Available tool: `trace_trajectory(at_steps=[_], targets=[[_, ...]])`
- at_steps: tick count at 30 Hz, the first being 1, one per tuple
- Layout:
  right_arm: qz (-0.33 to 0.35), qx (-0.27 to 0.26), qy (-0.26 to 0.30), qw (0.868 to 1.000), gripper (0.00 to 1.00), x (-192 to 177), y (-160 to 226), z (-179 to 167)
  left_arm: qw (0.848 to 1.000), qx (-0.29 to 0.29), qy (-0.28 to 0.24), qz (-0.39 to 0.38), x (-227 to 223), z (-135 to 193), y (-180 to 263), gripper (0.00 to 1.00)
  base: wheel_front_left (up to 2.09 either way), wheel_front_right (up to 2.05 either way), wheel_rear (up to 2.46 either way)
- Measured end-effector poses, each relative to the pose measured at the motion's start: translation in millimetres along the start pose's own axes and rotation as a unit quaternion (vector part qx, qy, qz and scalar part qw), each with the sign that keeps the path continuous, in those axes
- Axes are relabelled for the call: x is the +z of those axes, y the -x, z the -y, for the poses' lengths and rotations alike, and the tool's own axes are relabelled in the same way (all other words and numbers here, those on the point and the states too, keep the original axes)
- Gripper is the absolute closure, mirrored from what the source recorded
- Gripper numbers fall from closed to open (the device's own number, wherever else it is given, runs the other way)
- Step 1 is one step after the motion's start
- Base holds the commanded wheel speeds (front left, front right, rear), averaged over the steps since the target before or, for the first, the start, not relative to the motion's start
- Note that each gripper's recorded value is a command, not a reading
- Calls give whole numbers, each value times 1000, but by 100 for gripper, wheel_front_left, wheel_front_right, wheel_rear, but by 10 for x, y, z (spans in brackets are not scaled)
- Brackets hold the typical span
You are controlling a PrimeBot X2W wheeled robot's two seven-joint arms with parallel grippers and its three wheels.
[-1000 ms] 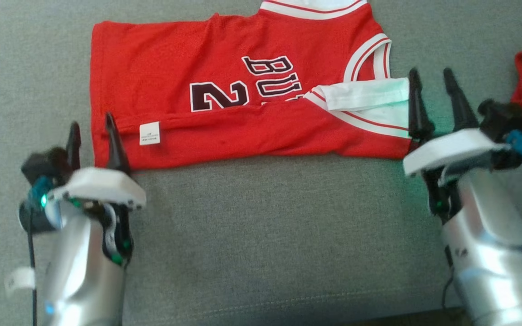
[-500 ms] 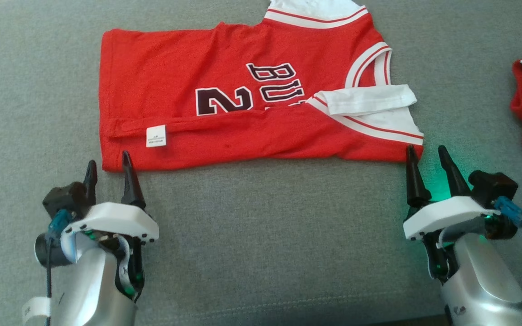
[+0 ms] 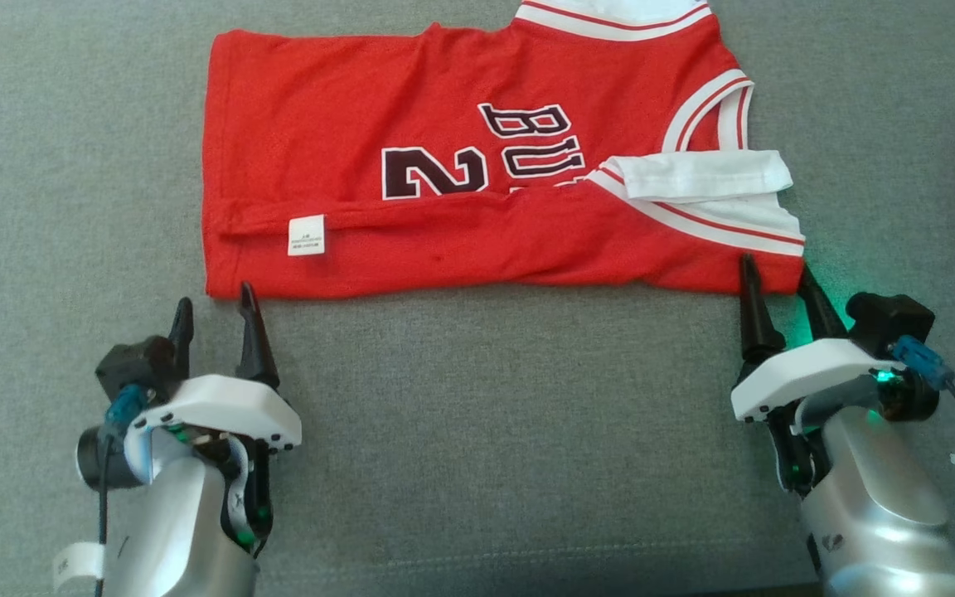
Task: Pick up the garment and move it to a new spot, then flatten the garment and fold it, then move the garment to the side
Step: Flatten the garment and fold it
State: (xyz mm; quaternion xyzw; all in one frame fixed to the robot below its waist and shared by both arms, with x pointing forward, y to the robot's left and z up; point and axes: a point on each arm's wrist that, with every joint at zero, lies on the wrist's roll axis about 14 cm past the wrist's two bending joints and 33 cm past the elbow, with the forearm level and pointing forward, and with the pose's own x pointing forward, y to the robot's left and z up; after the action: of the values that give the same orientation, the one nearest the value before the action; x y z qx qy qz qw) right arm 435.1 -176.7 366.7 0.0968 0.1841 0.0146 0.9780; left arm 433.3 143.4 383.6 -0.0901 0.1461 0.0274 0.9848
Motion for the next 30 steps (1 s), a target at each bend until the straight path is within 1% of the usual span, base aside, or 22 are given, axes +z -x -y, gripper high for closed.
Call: trace_trajectory(at_steps=[1,4,6,8,9,11,12,13,21,22,23,24,30], targets=[[-1,0,0,1000,17,-4,-1,-1,1000,0,-1,-2,-11,0,3,0,0,0,0],[-3,0,1,1000,15,-20,5,3,1000,-4,-2,-12,-79,11,7,0,0,0,0],[-3,-1,2,1000,21,-22,4,10,1000,-6,-3,-21,-135,18,5,0,0,0,0],[-2,0,3,1000,39,-12,-7,13,1000,-7,-3,-28,-181,24,-8,0,0,0,0],[-2,-1,3,1000,54,-11,-10,17,1000,-8,-4,-28,-180,34,-26,0,0,0,0],[-4,0,4,1000,73,-25,-12,15,1000,-9,-3,-27,-167,51,-74,0,0,0,0],[-5,1,5,1000,85,-30,-14,9,1000,-10,-3,-27,-162,59,-97,0,0,0,0],[-4,3,5,1000,100,-30,-17,-3,1000,-10,-4,-28,-164,63,-116,0,0,0,0],[-2,8,4,1000,100,-25,-27,-29,999,-15,10,-35,-189,84,-184,0,0,0,0],[0,8,4,1000,100,-11,-23,-32,999,-17,10,-35,-187,89,-186,66,0,0,0],[1,8,4,1000,100,-4,-21,-33,999,-20,11,-37,-197,98,-181,97,0,0,0],[1,8,4,1000,100,1,-20,-35,999,-22,10,-39,-209,93,-175,100,0,0,0],[9,11,5,1000,100,60,-3,-56,999,-25,19,-38,-188,93,-146,100,0,0,0]])
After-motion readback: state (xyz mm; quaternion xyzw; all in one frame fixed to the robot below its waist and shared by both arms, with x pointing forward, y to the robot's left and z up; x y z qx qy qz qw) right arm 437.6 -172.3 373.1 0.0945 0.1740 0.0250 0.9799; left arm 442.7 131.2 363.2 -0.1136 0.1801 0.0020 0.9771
